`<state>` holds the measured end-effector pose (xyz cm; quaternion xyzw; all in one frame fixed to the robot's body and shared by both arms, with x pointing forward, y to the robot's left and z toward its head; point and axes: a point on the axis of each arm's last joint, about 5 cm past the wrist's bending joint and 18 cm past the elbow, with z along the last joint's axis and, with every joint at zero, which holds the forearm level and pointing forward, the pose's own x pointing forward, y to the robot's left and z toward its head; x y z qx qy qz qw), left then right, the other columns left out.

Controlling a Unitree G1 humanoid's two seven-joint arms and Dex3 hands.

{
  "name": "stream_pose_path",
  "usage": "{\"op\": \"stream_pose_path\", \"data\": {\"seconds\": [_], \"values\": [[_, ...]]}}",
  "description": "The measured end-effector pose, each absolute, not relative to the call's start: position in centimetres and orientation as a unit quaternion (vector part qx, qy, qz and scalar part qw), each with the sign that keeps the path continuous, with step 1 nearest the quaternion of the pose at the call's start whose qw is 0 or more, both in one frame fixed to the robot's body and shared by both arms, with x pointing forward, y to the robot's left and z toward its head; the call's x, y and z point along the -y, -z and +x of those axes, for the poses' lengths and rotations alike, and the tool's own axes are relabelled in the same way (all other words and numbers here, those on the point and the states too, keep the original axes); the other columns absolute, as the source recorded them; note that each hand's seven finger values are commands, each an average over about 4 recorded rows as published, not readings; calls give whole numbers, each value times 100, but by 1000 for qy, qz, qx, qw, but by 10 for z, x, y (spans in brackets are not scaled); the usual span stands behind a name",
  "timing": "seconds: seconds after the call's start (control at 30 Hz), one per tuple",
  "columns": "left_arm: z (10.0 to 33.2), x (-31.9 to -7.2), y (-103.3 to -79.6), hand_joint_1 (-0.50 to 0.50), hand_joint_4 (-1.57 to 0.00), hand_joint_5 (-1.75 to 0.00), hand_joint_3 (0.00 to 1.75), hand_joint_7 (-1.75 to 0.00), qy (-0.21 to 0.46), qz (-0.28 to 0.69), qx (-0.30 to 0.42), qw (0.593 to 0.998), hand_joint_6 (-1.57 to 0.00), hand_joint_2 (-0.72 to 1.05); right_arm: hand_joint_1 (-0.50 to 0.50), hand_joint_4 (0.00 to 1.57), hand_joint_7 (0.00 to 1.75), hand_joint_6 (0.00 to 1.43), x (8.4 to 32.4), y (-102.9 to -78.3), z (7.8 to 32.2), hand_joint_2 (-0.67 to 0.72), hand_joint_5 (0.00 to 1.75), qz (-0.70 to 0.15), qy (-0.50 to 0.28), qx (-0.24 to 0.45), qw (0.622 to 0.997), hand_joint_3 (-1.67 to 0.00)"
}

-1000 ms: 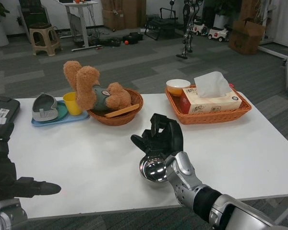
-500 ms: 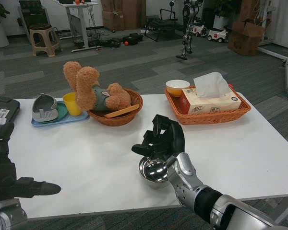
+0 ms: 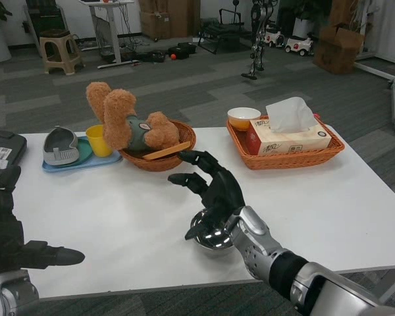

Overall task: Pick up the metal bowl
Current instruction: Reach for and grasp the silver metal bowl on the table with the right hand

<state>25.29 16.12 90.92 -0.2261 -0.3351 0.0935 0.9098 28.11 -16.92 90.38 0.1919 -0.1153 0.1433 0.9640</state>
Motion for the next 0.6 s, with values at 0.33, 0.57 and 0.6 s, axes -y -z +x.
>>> {"op": "stream_pose_path", "data": {"seconds": [0.33,0.57,0.6], "values": [[253,-161,-909,-50,-94,-103,0,-2,-93,-227,335,910,0,-72,-46,0,21,0,177,-942,292,60,0,-51,-187,175,965,-14],[253,-161,-909,-50,-94,-103,0,-3,-93,-227,335,910,0,-72,-46,0,21,0,180,-977,288,61,0,-293,-162,175,926,-8],[253,-161,-909,-50,-94,-103,0,-3,-93,-227,335,910,0,-72,-46,0,21,0,181,-980,285,63,0,-326,-157,166,917,-8]]}}
